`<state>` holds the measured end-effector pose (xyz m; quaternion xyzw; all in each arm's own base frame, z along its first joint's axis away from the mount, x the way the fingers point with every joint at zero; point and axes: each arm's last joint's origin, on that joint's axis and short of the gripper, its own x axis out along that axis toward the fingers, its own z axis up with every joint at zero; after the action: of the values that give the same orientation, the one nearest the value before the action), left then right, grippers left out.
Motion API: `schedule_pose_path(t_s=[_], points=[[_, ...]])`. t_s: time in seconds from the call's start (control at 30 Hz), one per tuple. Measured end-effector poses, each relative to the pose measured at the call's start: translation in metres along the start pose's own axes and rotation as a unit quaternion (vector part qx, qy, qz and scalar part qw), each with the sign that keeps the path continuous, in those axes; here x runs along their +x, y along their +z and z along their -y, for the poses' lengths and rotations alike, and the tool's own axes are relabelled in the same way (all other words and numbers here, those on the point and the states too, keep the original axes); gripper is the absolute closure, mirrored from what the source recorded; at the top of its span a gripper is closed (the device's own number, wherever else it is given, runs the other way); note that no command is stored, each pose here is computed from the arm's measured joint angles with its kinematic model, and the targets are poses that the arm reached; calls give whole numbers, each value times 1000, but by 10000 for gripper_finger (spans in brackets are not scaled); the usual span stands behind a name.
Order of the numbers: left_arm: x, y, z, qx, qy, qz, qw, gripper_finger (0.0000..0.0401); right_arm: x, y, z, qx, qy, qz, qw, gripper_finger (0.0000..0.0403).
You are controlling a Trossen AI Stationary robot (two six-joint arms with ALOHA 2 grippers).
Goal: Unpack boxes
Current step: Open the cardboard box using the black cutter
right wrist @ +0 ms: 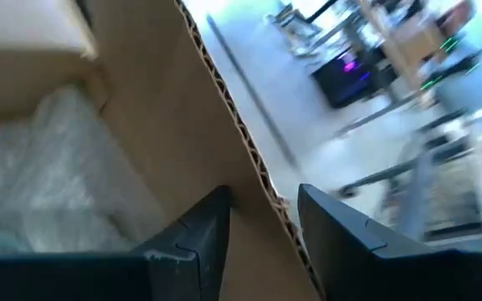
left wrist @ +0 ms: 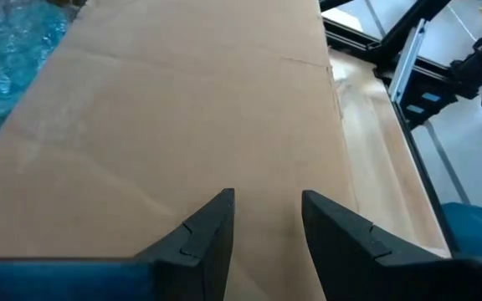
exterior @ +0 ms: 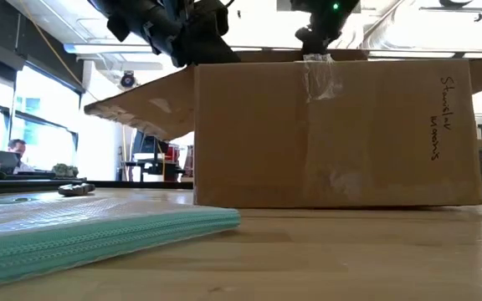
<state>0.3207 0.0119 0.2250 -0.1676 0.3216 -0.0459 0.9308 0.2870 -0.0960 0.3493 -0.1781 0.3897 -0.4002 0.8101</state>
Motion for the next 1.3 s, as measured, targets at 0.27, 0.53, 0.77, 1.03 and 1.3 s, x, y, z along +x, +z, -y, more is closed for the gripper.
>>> schedule_pose_path(t_s=[0.27,0.53,0.77,1.03,1.3], points=[[-1,-1,-2,-3,41,5,999,275,77,-34,64,134,64,-36,988,274],[0,-2,-1,-2,64,12,998,275,102,-55,75,157,120,-75,977,275],[0,-1,-2,-9,132,34,991,275,54,-31,81,140,54,-6,989,275],[0,-2,-4,-18,157,38,987,275,10,-31,67,128,165,19,978,275],[2,-3,8,1,144,44,989,275,79,-100,44,188,135,-133,964,275]])
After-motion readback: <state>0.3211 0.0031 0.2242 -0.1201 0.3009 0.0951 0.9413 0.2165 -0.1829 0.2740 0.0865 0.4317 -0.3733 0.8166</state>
